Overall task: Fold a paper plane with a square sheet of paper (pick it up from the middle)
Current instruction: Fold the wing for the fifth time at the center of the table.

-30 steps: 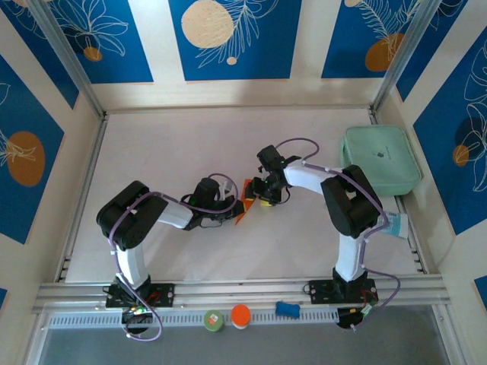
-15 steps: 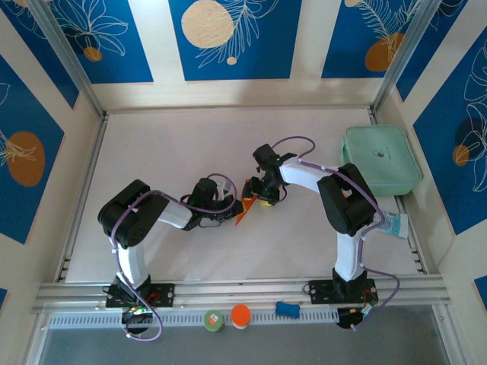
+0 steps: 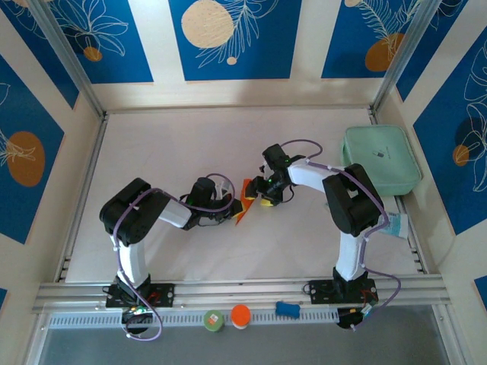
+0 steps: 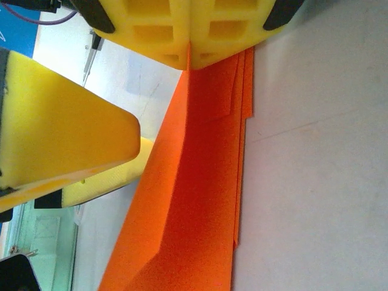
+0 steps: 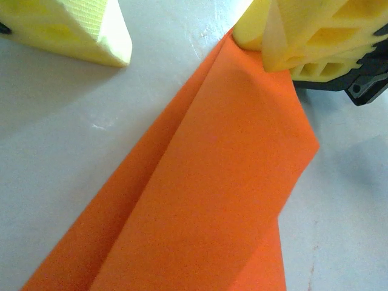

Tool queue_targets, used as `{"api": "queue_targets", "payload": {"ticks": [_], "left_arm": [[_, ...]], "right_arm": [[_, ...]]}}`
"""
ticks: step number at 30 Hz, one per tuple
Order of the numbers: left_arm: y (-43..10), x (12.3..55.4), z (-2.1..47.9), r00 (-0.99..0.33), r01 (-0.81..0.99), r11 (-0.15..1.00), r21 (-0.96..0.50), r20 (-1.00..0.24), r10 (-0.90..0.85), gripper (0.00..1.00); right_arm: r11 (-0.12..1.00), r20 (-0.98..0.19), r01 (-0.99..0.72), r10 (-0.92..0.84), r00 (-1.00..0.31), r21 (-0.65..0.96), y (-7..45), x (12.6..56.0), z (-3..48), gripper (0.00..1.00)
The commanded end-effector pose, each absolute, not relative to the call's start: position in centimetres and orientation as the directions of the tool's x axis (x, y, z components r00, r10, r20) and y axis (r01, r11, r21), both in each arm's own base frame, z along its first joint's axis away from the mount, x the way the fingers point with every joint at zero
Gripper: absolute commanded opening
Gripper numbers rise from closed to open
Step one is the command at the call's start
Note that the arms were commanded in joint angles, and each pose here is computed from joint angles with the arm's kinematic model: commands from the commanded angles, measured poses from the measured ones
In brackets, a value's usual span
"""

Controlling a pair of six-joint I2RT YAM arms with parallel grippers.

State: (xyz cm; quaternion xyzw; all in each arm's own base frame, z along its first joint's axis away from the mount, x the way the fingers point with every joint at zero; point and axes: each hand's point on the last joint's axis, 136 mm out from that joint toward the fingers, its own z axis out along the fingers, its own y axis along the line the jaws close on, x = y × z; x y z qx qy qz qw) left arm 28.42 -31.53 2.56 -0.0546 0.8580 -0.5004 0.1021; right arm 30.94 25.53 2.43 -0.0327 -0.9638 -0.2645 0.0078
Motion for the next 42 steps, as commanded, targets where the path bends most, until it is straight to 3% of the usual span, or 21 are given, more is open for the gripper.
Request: {"api": "queue_targets", "payload": {"ticks": [1,7,14,26,42], "left_arm": [[-29.4,26.8,-1.8,-0.975,-0.123,0.586,-0.801,-0.012,-0.22,0.0],[-29.3,26.8,-1.6,-0.976,-0.114,0.595,-0.795,-0.021,-0.215,0.01],[-29.3,26.9,-0.6,-0.977,-0.092,0.596,-0.798,-0.043,-0.208,0.07],[-29.4,27.1,1.5,-0.978,-0.046,0.596,-0.801,-0.085,-0.189,0.14],[-28.8,26.5,-0.1,-0.986,-0.032,0.655,-0.755,-0.084,-0.145,0.11]], "right_arm": [[0.914,0.1,0.075,0.038,-0.994,0.399,24.3,29.1,-1.9,0.6],[0.961,0.157,0.147,0.112,-0.981,0.236,23.1,28.6,-4.0,0.54],[0.975,0.188,0.18,0.154,-0.97,0.13,22.4,28.2,-5.4,0.56],[0.981,0.202,0.186,0.171,-0.964,0.058,21.6,27.8,-6.4,0.57],[0.979,0.221,0.199,0.186,-0.957,0.036,21.2,27.3,-7.0,0.5]]}}
